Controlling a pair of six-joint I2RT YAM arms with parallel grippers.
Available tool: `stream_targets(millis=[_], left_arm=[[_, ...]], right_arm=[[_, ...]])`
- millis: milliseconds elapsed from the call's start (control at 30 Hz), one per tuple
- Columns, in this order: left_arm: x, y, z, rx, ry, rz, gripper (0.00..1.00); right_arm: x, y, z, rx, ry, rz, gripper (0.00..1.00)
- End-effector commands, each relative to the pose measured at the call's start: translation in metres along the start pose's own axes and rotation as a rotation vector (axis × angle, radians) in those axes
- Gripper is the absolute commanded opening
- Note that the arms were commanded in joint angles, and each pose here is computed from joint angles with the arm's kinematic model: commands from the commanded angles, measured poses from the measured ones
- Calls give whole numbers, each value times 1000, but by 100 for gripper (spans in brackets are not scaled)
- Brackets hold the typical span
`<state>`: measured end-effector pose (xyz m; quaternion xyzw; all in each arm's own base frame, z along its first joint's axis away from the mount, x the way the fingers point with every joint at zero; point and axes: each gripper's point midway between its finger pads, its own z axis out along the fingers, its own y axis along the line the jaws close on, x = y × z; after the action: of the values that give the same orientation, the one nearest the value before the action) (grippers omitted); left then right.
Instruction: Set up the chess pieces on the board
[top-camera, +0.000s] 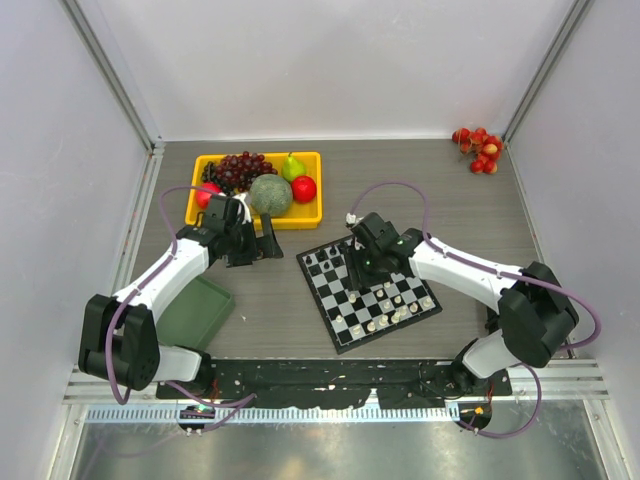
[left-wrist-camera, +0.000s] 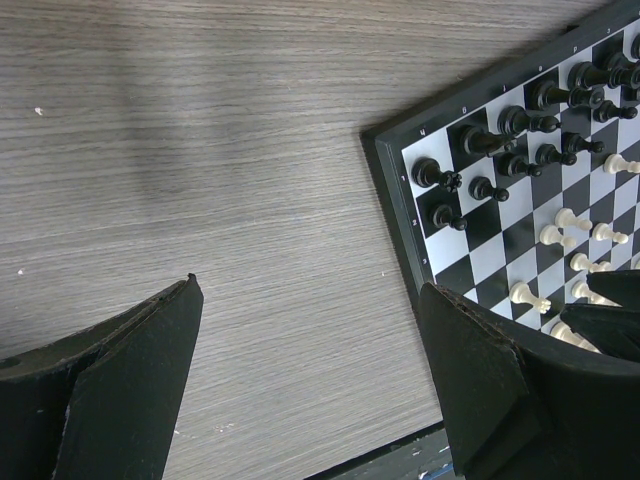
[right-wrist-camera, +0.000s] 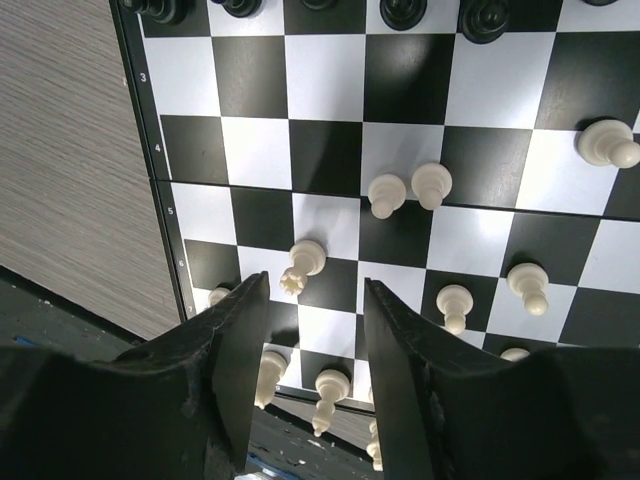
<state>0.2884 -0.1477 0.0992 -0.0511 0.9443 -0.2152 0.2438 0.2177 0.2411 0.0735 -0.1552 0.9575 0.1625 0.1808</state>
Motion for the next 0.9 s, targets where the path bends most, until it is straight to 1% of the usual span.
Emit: stream_targets(millis=[0,133,300,600,700,733,800,867], left_arm=[[-13,-9,-3,27,-46,17,97],[-15,-9,-4,22,-47,19,97],[-14,-9,-4,21,-43,21,97],[-13,-6,-5,11,-46,19,97],[-14,-7,-5,12,-48,18,97],[-13,-7,-5,14,-46,18,97],[-13,-7,-6,13,-46,20,97],[-14,-7,-6,11,-47,21,97]], right_arm=[[-11,10,-3,-41,-48,3,48],[-6,15,3,-59,-31,-11,45],[-3,21,8,-63,-16,-31,43],[4,12,20,4,11,-46,39],[4,10,21,14,17,-51,33],[4,11,21,10,17,-53,26],[7,12,20,6,23,-57,22],[7,12,16,7,22,-60,20]])
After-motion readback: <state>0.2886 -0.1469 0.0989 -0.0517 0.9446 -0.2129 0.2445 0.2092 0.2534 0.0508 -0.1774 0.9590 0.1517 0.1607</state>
